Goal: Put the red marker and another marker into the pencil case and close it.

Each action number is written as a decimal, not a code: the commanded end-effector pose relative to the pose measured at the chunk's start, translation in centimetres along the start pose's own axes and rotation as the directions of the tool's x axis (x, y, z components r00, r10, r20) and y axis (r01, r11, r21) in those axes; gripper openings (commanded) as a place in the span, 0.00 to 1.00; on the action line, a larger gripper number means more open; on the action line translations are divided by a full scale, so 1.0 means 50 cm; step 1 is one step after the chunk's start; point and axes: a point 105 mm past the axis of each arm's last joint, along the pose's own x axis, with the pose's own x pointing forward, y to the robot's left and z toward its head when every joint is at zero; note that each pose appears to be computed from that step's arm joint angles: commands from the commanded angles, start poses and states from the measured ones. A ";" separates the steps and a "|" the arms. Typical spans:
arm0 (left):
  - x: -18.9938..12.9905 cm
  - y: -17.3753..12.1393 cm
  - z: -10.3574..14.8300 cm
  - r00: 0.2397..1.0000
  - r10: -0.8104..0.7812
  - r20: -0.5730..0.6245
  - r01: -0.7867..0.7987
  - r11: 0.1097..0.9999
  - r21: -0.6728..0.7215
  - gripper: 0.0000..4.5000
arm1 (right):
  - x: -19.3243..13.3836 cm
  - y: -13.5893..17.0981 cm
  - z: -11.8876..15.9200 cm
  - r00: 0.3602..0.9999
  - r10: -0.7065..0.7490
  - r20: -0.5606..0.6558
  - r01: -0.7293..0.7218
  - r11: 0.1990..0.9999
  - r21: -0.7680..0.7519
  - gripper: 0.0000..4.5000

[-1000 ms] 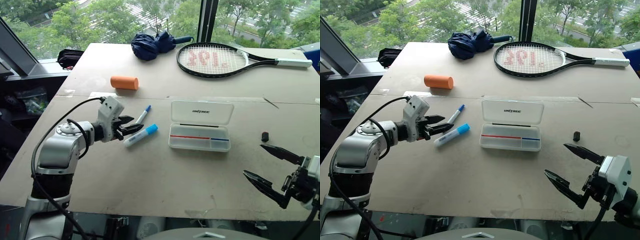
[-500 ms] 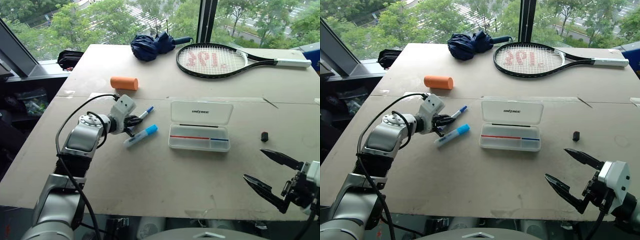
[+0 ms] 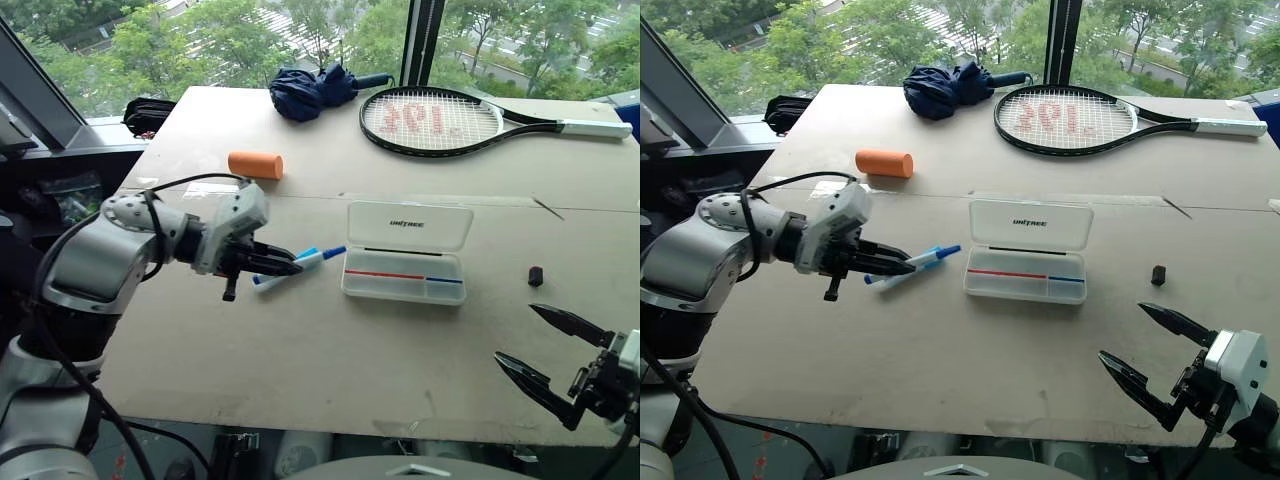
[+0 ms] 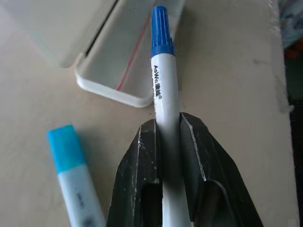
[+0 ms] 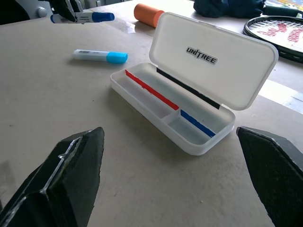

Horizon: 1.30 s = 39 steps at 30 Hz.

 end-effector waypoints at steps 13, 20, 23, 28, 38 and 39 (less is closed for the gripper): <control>0.189 0.106 0.057 0.986 -0.008 -0.167 0.053 0.963 0.264 0.00 | -0.038 -0.034 0.055 0.999 0.051 -0.013 -0.053 0.992 -0.116 1.00; 0.213 0.115 0.069 0.986 0.005 -0.169 0.046 0.952 0.301 0.23 | -0.021 -0.017 0.072 0.989 0.145 0.005 -0.144 0.984 -0.102 1.00; 0.194 0.114 0.081 0.992 0.020 -0.127 0.018 0.957 0.290 0.50 | -0.011 -0.012 0.073 0.985 0.169 0.015 -0.167 0.981 -0.098 1.00; 0.079 0.085 0.074 0.999 0.046 -0.009 -0.044 0.986 0.160 0.69 | 0.007 -0.002 0.073 0.977 0.212 0.035 -0.208 0.974 -0.092 1.00; -0.081 0.031 -0.147 0.928 0.329 -0.173 -0.357 0.920 -0.164 0.69 | 0.070 0.027 0.073 0.935 0.340 0.099 -0.333 0.939 -0.083 1.00; -0.076 0.032 -0.166 0.920 0.333 -0.206 -0.366 0.918 -0.154 0.69 | 0.071 0.026 0.071 0.935 0.343 0.096 -0.336 0.938 -0.082 1.00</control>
